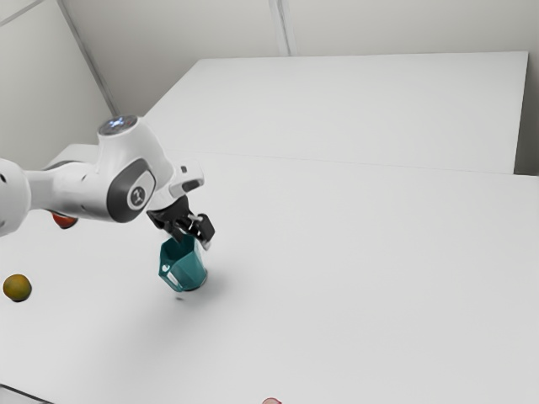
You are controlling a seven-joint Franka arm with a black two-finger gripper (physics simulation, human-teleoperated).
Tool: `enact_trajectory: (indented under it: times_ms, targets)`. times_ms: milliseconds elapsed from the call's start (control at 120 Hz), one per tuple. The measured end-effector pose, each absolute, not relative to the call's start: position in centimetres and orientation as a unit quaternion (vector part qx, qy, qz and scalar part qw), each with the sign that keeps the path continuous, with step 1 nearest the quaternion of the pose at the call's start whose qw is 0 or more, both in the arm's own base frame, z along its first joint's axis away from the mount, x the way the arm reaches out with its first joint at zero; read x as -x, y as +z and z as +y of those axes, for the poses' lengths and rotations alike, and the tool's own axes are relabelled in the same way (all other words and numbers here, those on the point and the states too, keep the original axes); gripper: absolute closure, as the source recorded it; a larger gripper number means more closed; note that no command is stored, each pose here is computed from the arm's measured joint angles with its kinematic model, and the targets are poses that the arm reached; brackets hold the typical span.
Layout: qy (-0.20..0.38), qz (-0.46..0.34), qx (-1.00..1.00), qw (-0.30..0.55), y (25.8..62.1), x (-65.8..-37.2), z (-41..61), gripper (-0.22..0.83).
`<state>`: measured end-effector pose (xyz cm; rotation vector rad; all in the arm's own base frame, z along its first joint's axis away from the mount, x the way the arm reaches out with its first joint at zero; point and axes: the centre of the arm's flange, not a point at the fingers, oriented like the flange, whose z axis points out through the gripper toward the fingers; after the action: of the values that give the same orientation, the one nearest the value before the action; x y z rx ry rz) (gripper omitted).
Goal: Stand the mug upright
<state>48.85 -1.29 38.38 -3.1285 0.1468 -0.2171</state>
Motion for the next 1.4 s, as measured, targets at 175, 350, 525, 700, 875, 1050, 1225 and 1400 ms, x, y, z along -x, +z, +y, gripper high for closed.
enact_trajectory:
  times_ms: [175,350,525,700,875,1050,1225,1400]
  targets:
    - [-0.079,0.046,0.996,-0.004,40.2,-48.9,-1.8,0.08]
    - [-0.073,0.042,0.996,-0.019,44.6,-50.6,-2.3,0.04]
    - [-0.040,0.040,0.998,-0.027,46.9,-51.8,-2.5,0.03]
    - [-0.013,0.047,0.998,-0.034,48.1,-53.1,-3.1,0.03]
    - [0.005,0.050,0.998,-0.030,49.6,-54.4,-3.0,0.02]
    - [0.013,0.049,0.998,-0.026,52.1,-55.4,-2.6,0.02]
    - [0.022,0.050,0.998,-0.016,54.3,-56.1,-2.2,0.02]
    - [0.029,0.047,0.998,-0.014,56.3,-56.4,-1.8,0.02]
